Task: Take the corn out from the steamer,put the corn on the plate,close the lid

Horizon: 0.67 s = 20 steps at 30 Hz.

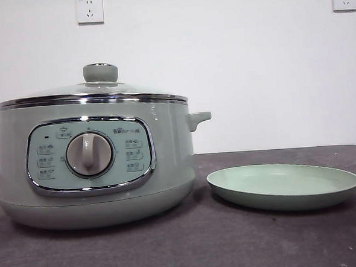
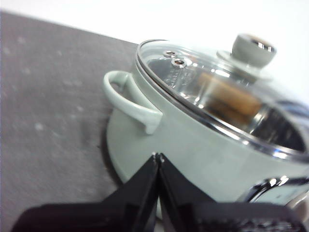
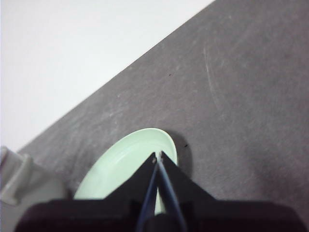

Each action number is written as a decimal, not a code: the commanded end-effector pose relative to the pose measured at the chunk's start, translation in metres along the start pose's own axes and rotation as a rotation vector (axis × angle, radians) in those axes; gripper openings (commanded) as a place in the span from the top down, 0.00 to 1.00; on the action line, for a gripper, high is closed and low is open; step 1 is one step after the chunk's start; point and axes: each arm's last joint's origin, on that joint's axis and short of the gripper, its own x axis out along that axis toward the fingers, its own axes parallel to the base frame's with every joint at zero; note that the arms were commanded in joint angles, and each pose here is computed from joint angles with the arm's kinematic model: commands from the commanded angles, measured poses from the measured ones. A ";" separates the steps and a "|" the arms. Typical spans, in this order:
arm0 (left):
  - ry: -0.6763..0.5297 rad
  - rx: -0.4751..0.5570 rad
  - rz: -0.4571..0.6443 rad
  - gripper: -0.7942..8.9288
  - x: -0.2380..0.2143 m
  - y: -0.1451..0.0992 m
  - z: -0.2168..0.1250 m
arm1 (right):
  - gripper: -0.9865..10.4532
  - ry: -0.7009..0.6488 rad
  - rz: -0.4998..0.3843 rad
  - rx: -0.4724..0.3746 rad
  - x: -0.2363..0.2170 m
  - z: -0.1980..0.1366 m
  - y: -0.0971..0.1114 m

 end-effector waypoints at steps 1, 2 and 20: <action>0.014 -0.123 -0.014 0.92 0.001 0.001 -0.004 | 0.92 0.033 0.015 0.063 0.001 -0.004 -0.001; 0.016 -0.122 -0.026 0.92 0.001 0.001 -0.004 | 0.92 0.047 0.034 0.062 0.001 -0.004 -0.001; 0.047 0.026 -0.030 0.93 -0.016 -0.034 0.077 | 0.92 0.257 0.153 -0.259 -0.002 0.067 0.056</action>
